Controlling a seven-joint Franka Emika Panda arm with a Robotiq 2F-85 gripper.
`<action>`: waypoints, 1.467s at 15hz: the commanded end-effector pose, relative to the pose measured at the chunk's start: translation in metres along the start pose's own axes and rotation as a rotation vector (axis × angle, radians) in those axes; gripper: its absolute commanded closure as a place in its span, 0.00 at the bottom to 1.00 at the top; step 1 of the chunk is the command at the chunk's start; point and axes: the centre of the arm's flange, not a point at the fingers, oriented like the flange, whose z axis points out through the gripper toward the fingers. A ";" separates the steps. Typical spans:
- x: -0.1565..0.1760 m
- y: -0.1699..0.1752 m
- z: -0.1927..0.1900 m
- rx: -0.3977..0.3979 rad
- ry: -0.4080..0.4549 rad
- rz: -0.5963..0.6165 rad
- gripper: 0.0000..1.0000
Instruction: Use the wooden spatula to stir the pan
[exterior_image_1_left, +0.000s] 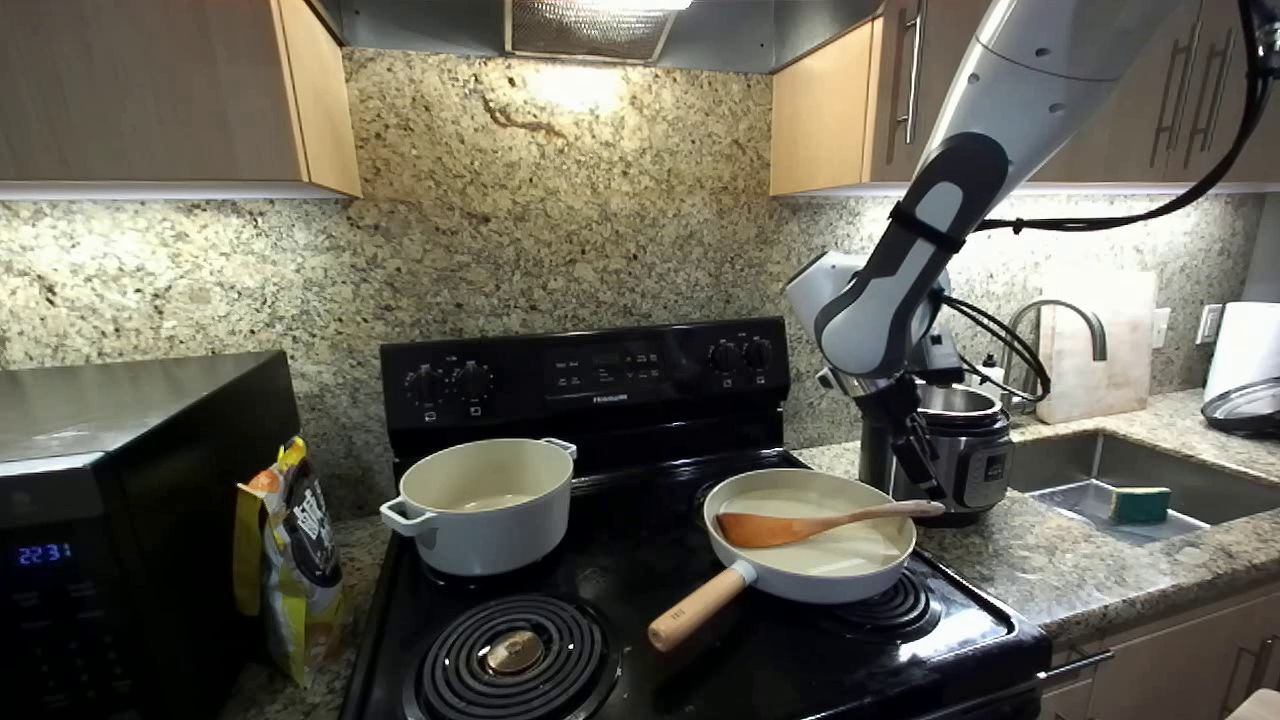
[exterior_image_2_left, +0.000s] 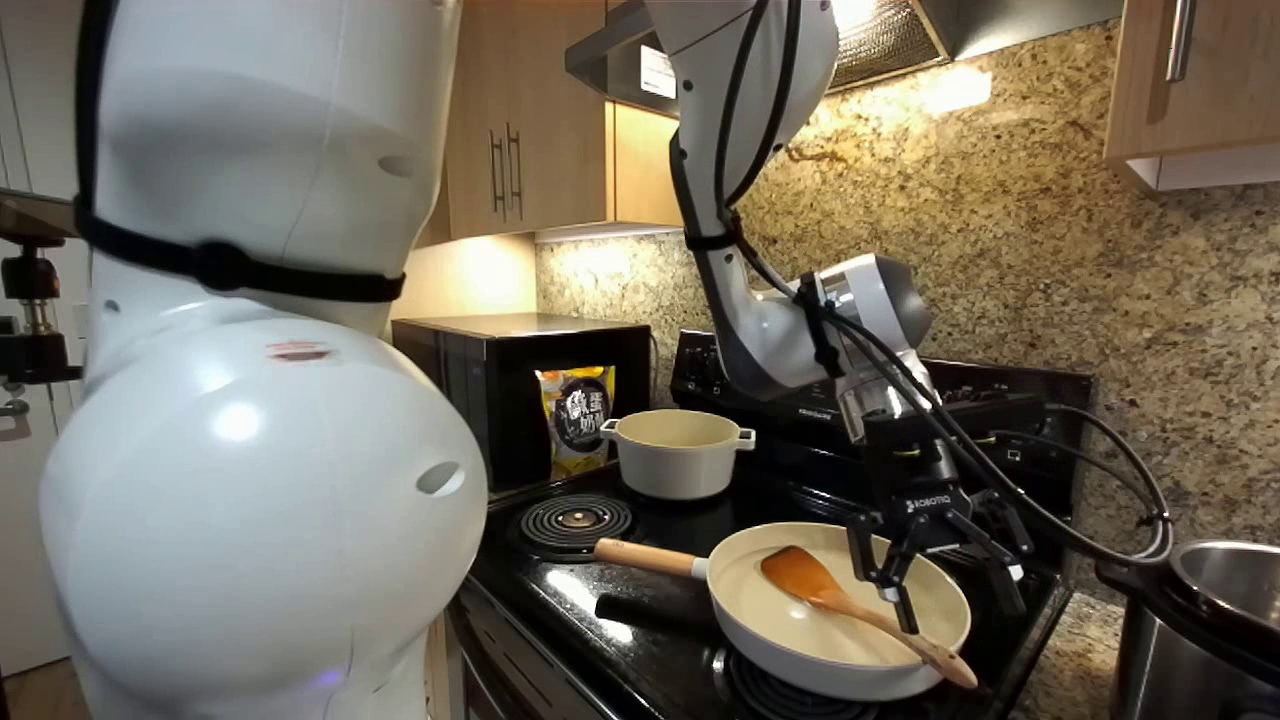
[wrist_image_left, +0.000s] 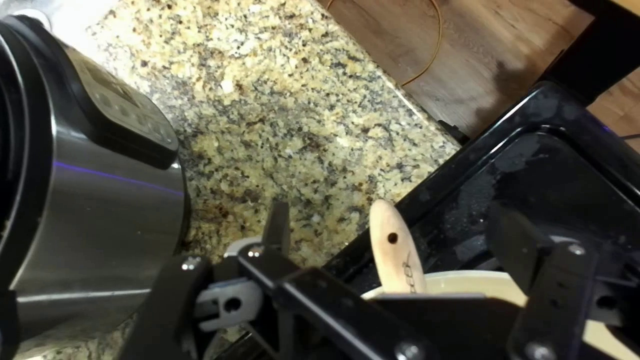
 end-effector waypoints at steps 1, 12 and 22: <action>0.001 -0.015 0.007 0.002 -0.009 -0.047 0.00; 0.005 -0.007 0.032 0.009 -0.024 -0.066 0.00; 0.014 -0.002 0.039 0.000 -0.030 -0.088 0.00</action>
